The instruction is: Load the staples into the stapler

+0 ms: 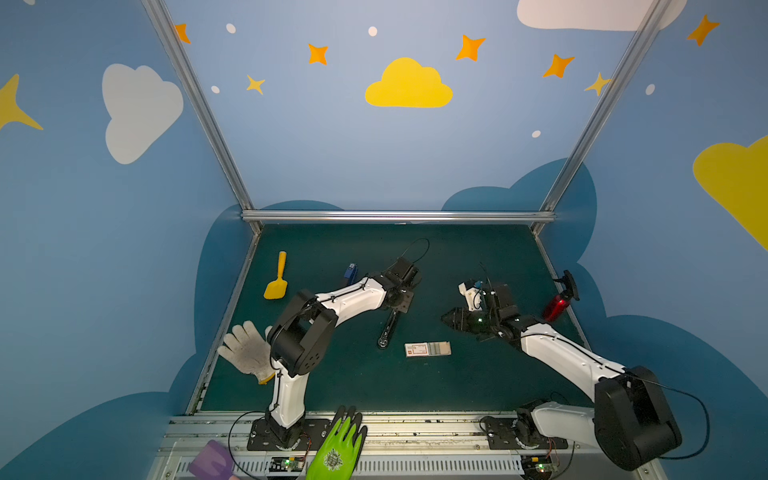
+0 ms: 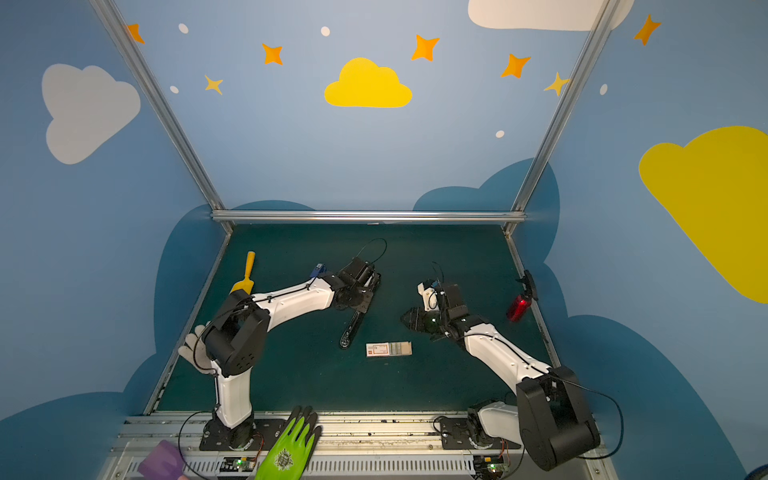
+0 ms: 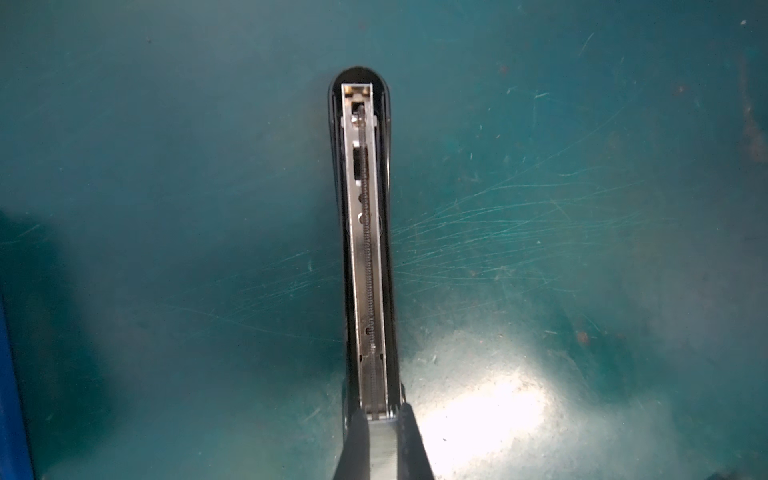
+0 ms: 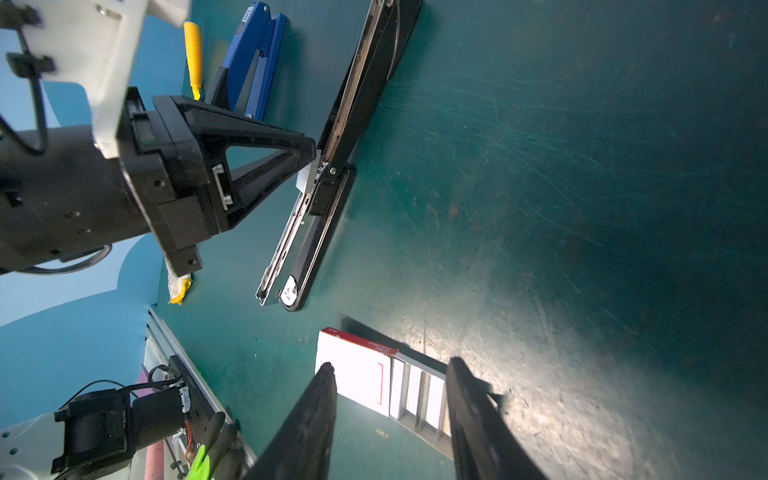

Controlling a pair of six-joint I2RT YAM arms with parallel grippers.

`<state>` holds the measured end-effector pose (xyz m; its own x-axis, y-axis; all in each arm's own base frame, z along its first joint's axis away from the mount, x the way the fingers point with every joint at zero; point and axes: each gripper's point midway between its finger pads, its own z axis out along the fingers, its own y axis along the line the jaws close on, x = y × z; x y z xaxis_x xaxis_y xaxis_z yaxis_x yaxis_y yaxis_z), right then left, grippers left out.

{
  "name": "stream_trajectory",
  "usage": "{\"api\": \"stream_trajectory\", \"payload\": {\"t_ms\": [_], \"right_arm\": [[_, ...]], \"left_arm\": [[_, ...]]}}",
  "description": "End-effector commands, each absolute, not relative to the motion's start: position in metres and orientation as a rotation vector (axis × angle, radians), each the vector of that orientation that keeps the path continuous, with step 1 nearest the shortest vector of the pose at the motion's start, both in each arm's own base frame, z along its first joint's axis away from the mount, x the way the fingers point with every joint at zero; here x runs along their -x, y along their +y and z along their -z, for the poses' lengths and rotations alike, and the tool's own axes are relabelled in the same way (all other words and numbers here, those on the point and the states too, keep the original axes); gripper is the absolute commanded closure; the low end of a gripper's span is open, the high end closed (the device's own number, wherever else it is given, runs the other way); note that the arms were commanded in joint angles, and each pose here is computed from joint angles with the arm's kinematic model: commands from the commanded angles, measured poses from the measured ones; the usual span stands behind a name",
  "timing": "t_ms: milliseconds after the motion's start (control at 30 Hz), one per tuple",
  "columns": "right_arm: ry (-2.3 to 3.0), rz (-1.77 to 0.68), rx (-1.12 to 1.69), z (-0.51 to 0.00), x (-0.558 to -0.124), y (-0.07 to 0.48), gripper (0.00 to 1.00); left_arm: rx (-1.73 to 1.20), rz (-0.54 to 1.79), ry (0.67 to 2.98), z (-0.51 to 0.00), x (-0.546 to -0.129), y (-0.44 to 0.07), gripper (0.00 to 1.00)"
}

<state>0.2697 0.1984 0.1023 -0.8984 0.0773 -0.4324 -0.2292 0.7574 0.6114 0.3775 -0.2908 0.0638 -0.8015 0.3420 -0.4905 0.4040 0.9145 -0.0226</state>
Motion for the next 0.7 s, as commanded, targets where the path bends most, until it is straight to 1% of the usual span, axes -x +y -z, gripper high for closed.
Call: {"api": "stream_trajectory", "payload": {"t_ms": [0, 467, 533, 667], "right_arm": [[2.517, -0.957, 0.115, -0.101, -0.269, 0.197, 0.56], [2.518, -0.952, 0.109, -0.1, -0.268, 0.195, 0.56], [2.52, -0.951, 0.106, -0.1, -0.268, 0.194, 0.56], [2.518, -0.941, 0.11, -0.101, -0.269, 0.193, 0.55]], "left_arm": [[-0.547, 0.136, 2.614, -0.054, -0.374, -0.287, 0.96], [-0.538, 0.136, 2.62, -0.052, -0.371, -0.284, 0.96], [-0.53, 0.141, 2.621, -0.053, -0.371, -0.284, 0.93], [-0.495, 0.17, 2.619, -0.064, -0.369, -0.286, 0.81]]}}
